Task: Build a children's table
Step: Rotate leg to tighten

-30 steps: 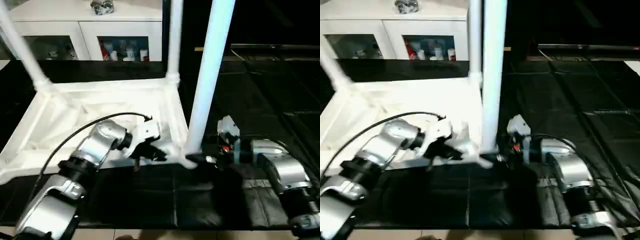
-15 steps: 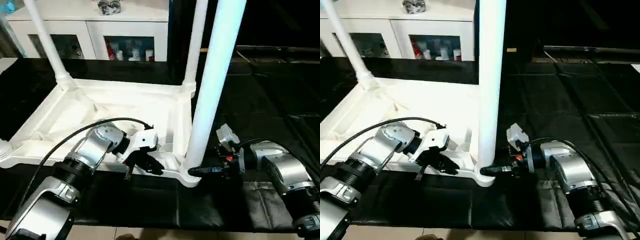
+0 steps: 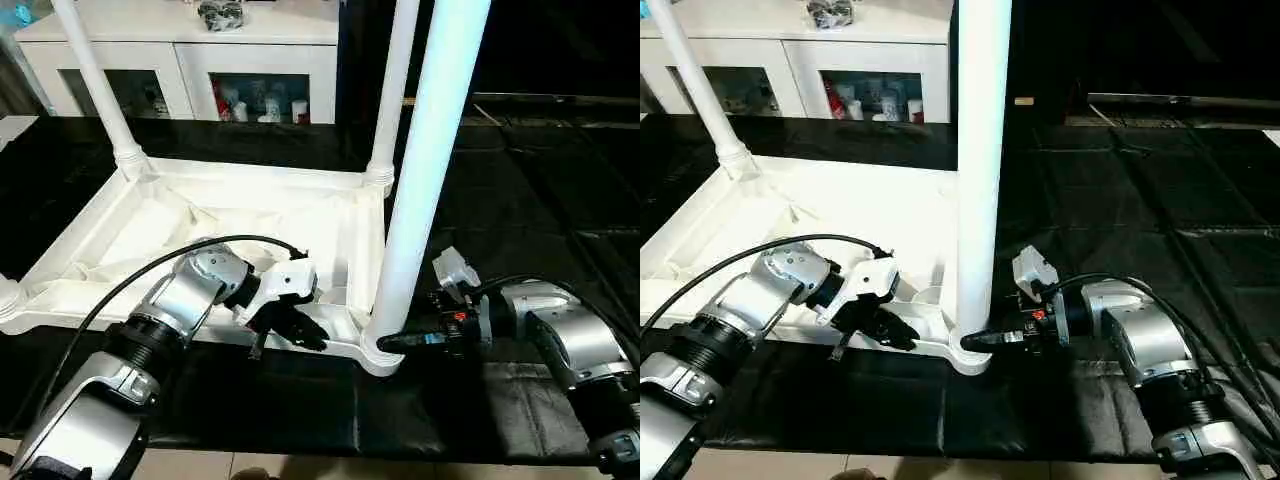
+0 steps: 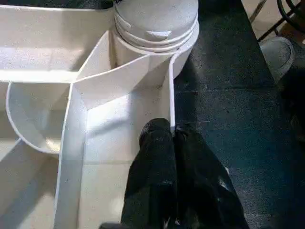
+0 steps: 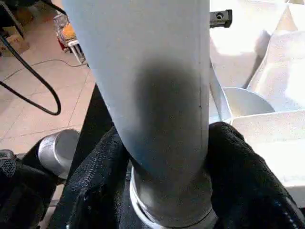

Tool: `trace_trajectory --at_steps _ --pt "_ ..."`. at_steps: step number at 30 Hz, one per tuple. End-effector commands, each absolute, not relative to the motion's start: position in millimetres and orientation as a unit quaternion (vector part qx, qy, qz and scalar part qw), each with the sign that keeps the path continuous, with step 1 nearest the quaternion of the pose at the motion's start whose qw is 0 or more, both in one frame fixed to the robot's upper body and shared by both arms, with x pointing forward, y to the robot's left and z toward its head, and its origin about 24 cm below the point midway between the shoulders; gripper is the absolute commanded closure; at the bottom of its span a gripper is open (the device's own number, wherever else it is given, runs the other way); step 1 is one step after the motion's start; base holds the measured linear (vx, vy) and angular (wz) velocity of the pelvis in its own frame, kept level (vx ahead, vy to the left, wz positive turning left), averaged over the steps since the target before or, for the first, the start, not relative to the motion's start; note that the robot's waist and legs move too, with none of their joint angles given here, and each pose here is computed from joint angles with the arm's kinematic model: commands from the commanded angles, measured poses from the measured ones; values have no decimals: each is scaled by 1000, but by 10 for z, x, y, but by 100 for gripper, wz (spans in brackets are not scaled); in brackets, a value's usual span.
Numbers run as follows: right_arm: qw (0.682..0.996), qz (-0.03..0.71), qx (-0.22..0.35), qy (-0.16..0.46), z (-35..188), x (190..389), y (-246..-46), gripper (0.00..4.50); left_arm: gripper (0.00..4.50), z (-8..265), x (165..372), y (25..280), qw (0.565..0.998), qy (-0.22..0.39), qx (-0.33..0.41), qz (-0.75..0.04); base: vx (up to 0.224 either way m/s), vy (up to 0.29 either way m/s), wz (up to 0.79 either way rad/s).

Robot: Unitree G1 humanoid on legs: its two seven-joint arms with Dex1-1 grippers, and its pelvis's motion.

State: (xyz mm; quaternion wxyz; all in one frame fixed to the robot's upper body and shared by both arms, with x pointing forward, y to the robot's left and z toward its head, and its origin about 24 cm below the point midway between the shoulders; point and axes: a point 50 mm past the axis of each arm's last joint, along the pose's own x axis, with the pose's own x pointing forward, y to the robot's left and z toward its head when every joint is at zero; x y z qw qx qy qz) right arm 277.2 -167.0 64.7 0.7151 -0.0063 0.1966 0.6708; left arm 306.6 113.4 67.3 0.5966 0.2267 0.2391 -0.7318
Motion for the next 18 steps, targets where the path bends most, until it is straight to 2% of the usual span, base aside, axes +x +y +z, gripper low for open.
trace_trajectory --at_steps 1,2,4,5,6,8,9,10,12,13,15,18 --pt "710 671 40 209 580 2724 -1564 240 450 647 3084 1039 602 244 227 -726 0 0 0" --pt "710 671 40 209 580 2724 -1564 240 450 647 3084 1039 602 244 227 -726 0 0 0" --pt "760 612 45 213 493 2815 -1460 240 450 644 3164 958 650 240 207 -691 0 0 0" --pt "769 601 45 213 478 2834 -1440 240 450 644 3178 944 658 239 204 -685 0 0 0" --pt "796 565 54 209 439 2898 -1353 240 450 647 3225 884 684 235 196 -663 0 0 0" --pt "803 555 57 207 424 2917 -1311 241 450 650 3245 856 694 233 193 -653 0 0 0" --pt "826 522 64 202 374 2979 -1167 241 450 663 3305 764 727 227 180 -622 0 0 0" --pt "826 522 64 202 374 2979 -1167 241 450 663 3305 764 727 227 180 -622 0 0 0" --pt "856 471 76 197 339 3082 -959 241 450 693 3362 640 763 221 157 -587 0 0 0" --pt "856 471 76 197 339 3082 -959 241 450 693 3362 640 763 221 157 -587 0 0 0" --pt "892 398 85 197 344 3230 -746 241 450 736 3435 515 807 213 129 -535 0 0 0" --pt "902 373 99 196 365 3281 -700 243 450 753 3463 493 820 212 120 -517 0 0 0"
